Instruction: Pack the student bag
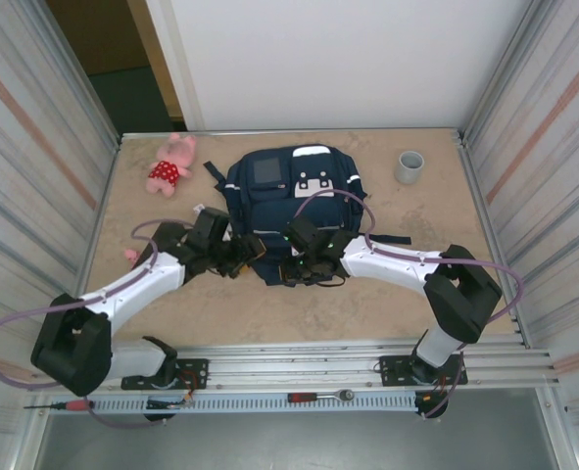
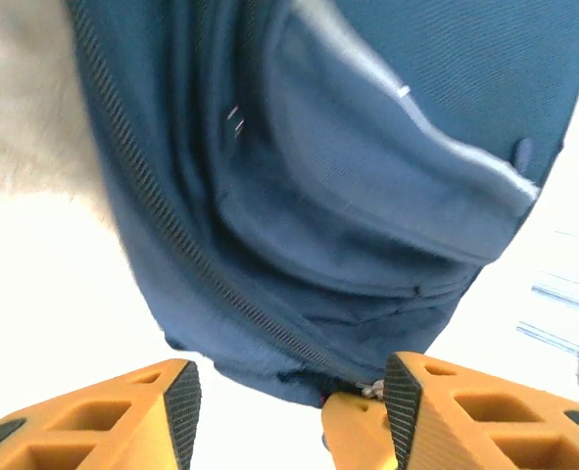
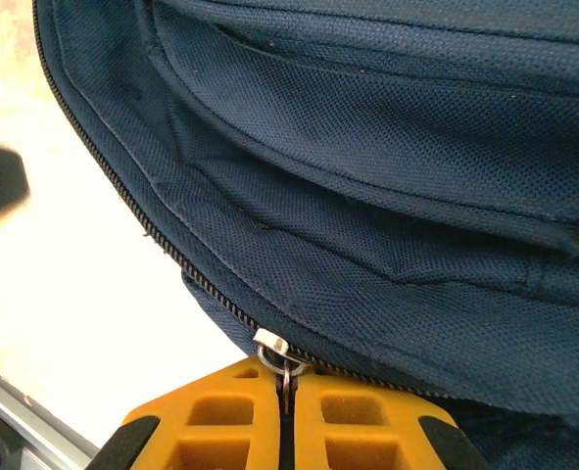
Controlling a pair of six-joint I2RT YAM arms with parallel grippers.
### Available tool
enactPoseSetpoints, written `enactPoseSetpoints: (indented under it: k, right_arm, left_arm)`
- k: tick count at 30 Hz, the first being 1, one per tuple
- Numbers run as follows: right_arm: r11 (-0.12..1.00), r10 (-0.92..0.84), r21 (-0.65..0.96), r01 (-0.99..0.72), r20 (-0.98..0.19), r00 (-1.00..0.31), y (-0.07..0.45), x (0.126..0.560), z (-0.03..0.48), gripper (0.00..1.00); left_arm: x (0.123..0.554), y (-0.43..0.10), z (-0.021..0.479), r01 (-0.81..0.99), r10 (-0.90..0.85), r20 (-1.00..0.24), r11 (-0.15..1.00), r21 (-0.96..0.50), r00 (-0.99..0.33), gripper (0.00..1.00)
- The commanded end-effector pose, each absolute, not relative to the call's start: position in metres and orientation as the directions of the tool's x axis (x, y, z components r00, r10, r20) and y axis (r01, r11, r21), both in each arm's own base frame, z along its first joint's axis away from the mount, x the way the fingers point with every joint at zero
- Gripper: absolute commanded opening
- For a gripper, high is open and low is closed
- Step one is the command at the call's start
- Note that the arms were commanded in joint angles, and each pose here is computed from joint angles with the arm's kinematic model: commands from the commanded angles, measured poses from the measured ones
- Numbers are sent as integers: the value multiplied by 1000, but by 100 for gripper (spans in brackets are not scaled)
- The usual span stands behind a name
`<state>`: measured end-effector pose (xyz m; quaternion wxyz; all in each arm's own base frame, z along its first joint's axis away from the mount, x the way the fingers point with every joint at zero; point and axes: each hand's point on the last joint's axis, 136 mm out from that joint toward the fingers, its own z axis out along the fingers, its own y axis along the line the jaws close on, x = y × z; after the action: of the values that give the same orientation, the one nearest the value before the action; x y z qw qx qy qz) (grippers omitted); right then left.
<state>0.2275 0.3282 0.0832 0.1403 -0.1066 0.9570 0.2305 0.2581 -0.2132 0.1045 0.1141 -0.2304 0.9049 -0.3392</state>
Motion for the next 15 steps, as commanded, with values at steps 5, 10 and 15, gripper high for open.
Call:
enactPoseSetpoints:
  k: [5,10,15]
  right_arm:
    - [849,-168,434,-302,-321,-932,336,220,89,0]
    - [850,-168,430,-306,-330,-929,333,220,91,0]
    - [857,-186,404,-321,-339,-922,326,218,92,0]
  left_arm:
    - [266,-233,96,-494,-630,58,546,-677,-775,60]
    - [275,-244,85,-516,-643,89,515,-684,-761,57]
    - [280,-240,78,-525,-642,69,554,-646,-764,20]
